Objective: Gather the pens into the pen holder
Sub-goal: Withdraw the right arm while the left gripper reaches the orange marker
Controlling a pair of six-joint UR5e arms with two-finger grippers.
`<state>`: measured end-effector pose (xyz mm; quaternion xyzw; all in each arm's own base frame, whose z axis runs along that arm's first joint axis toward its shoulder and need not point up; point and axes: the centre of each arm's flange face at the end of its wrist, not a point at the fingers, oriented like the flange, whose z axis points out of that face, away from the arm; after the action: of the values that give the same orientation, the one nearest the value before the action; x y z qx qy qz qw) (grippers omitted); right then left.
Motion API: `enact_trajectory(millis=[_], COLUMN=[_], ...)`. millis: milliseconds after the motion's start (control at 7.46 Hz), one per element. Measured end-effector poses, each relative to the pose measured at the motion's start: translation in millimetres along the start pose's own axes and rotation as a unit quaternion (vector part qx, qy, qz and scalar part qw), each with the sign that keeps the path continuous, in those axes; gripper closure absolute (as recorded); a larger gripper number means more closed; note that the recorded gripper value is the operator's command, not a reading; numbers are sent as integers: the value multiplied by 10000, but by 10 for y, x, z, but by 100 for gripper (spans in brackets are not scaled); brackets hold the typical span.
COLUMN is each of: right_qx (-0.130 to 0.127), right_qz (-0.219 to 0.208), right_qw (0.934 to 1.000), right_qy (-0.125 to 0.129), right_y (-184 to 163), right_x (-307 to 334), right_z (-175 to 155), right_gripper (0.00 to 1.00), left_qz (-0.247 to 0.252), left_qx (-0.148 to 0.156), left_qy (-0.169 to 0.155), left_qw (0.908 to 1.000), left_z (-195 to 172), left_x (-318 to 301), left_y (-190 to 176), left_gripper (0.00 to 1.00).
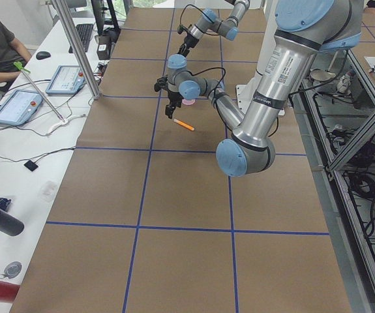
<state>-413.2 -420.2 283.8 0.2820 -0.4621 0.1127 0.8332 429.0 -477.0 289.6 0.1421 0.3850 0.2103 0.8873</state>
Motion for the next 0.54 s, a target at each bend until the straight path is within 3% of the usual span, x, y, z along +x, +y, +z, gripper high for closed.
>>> enact_trajectory(millis=[268,536], right_qx=[-615,-1092], right_qz=[297,379], right_qw=[9975,9930], right_qy=[168,243], right_y=[-399,-628], right_x=[653,1203], right_z=[-65,-190], right_gripper=[1,1], left_qz=[452,600], left_qx=[-256,-528], left_qy=[29,1], left_qw=[9986,9968], left_z=[281,606], left_x=[188,325], left_y=[42,27], left_gripper=[14,28])
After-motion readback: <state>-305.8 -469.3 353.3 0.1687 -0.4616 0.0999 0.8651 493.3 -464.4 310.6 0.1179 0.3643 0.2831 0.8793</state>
